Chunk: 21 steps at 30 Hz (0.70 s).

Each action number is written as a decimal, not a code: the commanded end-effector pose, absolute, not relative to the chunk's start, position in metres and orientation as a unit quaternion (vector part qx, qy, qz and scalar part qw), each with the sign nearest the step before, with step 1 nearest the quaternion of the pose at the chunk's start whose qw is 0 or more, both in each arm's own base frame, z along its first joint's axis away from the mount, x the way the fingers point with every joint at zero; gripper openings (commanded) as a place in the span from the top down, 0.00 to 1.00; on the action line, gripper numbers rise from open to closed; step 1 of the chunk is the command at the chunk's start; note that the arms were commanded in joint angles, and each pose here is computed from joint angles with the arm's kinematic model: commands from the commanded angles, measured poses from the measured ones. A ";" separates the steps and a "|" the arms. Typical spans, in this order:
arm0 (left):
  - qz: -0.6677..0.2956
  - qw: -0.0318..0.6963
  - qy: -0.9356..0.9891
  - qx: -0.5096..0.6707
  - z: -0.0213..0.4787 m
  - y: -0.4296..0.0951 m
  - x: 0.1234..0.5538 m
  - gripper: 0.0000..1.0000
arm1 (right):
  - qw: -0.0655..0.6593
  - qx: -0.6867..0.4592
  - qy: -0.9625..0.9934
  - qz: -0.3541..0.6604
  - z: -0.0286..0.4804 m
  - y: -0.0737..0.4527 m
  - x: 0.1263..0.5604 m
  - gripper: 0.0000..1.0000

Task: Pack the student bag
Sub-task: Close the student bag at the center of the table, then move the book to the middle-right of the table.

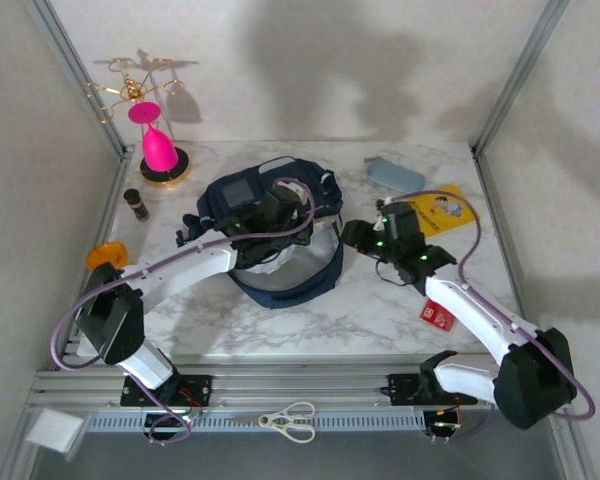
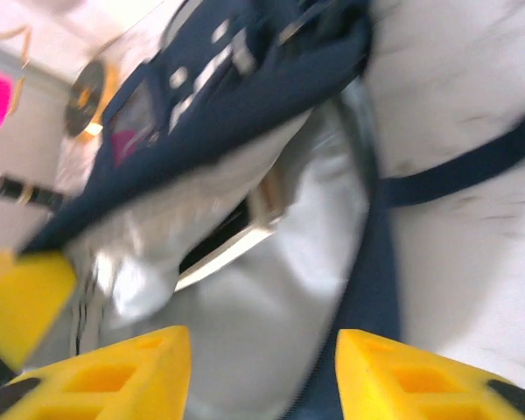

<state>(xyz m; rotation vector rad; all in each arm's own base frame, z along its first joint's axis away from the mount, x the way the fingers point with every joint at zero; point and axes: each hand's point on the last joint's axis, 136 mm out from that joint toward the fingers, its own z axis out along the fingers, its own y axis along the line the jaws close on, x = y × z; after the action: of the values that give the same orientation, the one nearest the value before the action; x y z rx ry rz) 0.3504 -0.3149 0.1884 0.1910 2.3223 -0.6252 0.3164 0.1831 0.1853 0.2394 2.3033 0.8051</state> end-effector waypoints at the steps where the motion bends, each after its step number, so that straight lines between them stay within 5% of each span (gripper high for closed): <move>1: -0.267 0.352 0.893 0.078 0.174 -0.339 0.343 1.00 | 0.327 0.136 0.899 0.258 0.174 0.138 0.321 0.47; 10: -0.318 0.342 0.880 0.095 0.191 -0.358 0.310 0.55 | 0.332 0.286 0.864 0.248 0.149 0.036 0.377 0.36; 21: -0.358 0.366 0.853 0.100 0.228 -0.360 0.304 0.47 | 0.289 0.384 0.854 0.198 0.090 -0.013 0.411 0.35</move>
<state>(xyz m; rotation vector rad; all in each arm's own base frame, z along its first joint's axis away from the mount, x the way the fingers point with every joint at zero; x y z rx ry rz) 0.3060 -0.3523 0.2222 0.2458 2.2152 -0.8691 0.3925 -0.0064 0.0841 0.9895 2.3311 0.5275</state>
